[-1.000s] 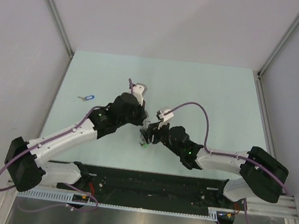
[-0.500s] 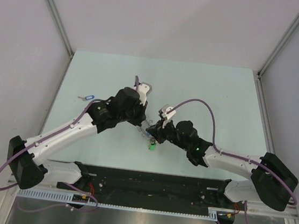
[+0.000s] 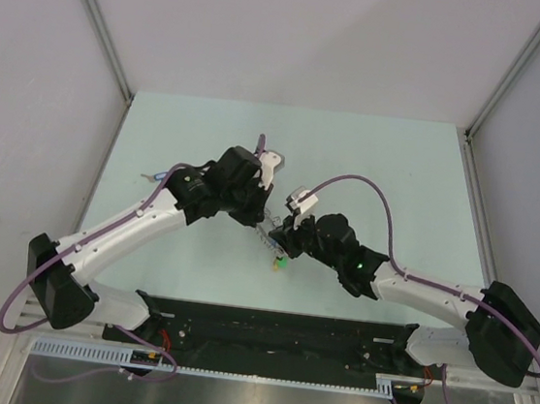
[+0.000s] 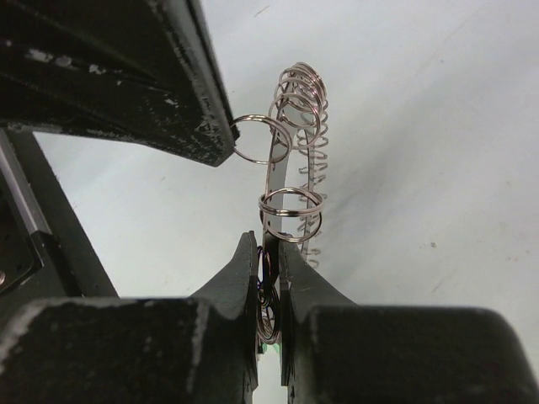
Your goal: Put the keys on the keyring
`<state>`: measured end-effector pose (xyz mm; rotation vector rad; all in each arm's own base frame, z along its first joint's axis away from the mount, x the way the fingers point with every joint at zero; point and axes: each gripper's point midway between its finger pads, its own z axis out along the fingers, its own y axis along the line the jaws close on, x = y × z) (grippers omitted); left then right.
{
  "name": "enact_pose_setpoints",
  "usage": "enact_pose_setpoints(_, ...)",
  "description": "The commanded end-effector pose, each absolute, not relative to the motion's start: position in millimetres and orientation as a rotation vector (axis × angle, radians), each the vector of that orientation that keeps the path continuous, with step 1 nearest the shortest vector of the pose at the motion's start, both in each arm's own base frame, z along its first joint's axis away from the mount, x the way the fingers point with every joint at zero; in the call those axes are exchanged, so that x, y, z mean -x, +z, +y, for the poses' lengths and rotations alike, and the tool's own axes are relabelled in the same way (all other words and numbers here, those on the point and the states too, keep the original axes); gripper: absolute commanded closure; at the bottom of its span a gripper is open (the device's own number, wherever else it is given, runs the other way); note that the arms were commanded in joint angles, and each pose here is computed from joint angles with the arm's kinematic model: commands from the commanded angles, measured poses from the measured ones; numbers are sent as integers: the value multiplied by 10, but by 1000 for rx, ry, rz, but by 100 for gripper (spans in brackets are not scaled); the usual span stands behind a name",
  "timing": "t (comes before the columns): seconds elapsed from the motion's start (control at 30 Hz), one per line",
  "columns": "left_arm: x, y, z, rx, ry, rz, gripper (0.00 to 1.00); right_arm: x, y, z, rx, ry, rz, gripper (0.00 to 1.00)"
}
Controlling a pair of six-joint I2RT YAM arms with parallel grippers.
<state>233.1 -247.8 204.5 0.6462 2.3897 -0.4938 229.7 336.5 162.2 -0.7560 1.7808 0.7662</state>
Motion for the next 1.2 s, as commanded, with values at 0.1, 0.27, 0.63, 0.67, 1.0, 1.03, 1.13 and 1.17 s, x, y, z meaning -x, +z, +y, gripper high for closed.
enact_pose_setpoints(0.1,-2208,2110,-2471,-639,-597,2337,100,-2504,1621,3052,624,582,1835,100)
enact_pose_setpoints(0.27,-2281,2235,-2448,-633,-561,2303,100,-2360,1495,3150,710,642,1865,100)
enact_pose_setpoints(0.63,-2438,2562,-2454,-629,-618,1849,43,-2228,1650,3234,625,871,1903,100)
enact_pose_setpoints(0.67,-2386,2310,-2405,-653,-606,1848,42,-2258,1665,3201,609,879,1906,100)
enact_pose_setpoints(1.0,-2160,2566,-2424,-833,-617,1322,36,-2056,2041,3114,653,1095,1847,100)
enact_pose_setpoints(1.03,-2140,2563,-2457,-863,-621,1301,35,-2037,2059,3108,666,1103,1838,100)
enact_pose_setpoints(1.13,-2113,2619,-2536,-905,-638,1242,35,-1981,2146,3087,690,1133,1809,100)
enact_pose_setpoints(1.17,-2100,2629,-2554,-917,-640,1220,35,-1964,2183,3081,698,1139,1795,100)
